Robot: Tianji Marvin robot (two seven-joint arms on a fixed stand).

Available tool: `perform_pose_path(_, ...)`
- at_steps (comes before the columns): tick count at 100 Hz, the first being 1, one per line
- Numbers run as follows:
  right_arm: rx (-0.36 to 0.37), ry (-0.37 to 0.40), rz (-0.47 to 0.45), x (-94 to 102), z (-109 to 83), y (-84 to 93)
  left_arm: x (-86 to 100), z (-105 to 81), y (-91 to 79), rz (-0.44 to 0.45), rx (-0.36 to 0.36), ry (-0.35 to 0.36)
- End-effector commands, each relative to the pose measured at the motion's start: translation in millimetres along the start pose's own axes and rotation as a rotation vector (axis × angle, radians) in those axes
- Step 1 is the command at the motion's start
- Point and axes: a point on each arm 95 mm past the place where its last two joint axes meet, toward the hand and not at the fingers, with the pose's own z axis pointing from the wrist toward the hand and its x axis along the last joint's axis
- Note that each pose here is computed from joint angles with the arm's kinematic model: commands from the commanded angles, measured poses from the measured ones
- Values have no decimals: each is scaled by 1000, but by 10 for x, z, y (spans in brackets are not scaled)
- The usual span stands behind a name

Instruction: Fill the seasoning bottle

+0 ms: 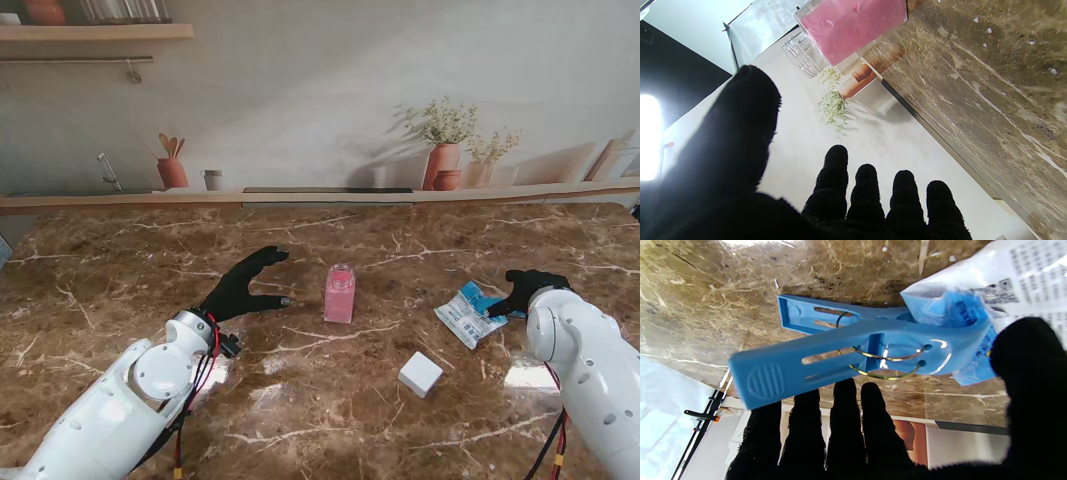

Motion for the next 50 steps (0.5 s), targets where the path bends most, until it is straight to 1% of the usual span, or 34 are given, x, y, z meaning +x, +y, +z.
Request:
perform_pose_path(1, 38, -9, -4, -17, 36, -40, -7, 1, 10, 0, 6, -1)
perform_pose_path(13, 58, -17, -28, 12, 126, -90, -10, -2, 5, 1, 13, -5)
perform_pose_path(30, 85, -8, -64, 47, 205, -187, -34, -6, 4, -1, 17, -18)
perform_pose_path(40, 45, -1, -67, 72, 249, -250, -40, -7, 12, -4, 22, -22)
perform_pose_path(50, -23, 5, -50, 93, 282, -297, -35, -7, 9, 1, 19, -20)
